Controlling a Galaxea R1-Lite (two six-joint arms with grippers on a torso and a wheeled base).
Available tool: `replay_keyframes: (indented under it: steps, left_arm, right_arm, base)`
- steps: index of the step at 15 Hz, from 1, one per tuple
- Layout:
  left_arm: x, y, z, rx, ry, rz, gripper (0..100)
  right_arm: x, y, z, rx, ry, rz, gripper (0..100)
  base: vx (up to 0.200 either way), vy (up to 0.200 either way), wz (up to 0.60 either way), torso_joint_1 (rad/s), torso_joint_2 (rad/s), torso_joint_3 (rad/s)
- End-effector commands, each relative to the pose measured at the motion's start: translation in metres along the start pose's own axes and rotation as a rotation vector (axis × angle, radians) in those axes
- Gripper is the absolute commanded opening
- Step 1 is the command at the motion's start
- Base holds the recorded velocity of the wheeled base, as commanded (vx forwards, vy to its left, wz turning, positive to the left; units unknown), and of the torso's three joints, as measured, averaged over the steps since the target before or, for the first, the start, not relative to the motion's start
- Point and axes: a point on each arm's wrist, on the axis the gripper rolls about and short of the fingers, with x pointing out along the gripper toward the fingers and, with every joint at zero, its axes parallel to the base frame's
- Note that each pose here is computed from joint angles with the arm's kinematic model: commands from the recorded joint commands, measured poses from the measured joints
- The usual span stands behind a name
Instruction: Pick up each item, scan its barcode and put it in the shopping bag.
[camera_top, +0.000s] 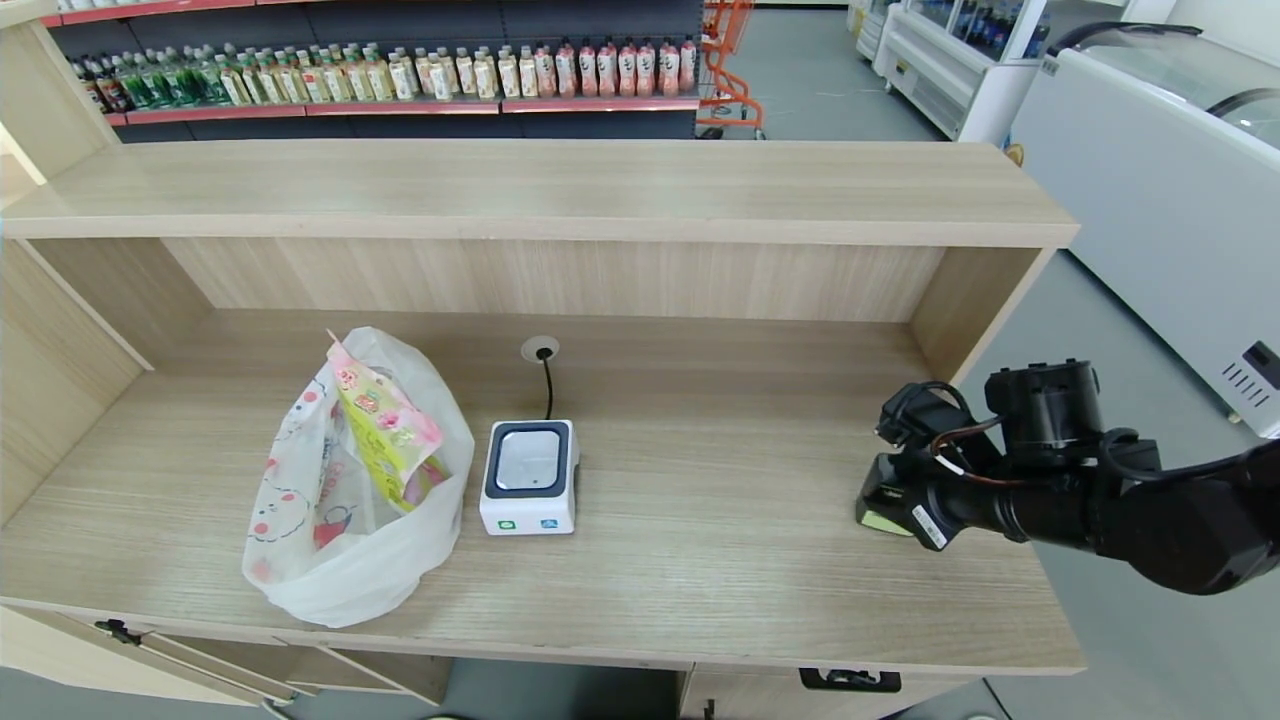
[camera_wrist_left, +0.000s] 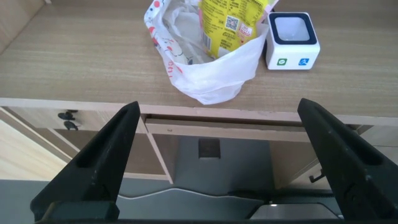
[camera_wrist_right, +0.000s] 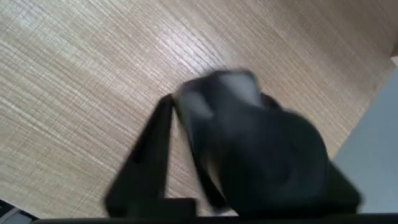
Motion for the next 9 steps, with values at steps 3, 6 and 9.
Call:
replay_keyframes:
  steps: [3,6,9]
  left_arm:
    - [0.000,0.000,0.000,0.000,0.000,0.000,100]
    - [0.000,0.000,0.000,0.000,0.000,0.000,100]
    - [0.000,0.000,0.000,0.000,0.000,0.000,100]
  right_arm:
    - [0.008,0.001,0.000,-0.001,0.003,0.007,0]
    - [0.005,0.004,0.002,-0.007,-0.009,0.009,0]
    - [-0.039,-0.004,0.014,-0.053,-0.128,-0.068,0]
  base:
    - [0.000,0.000,0.00,0.000,0.00,0.000]
    - [0.000,0.000,0.00,0.000,0.00,0.000]
    - [0.000,0.000,0.00,0.000,0.00,0.000]
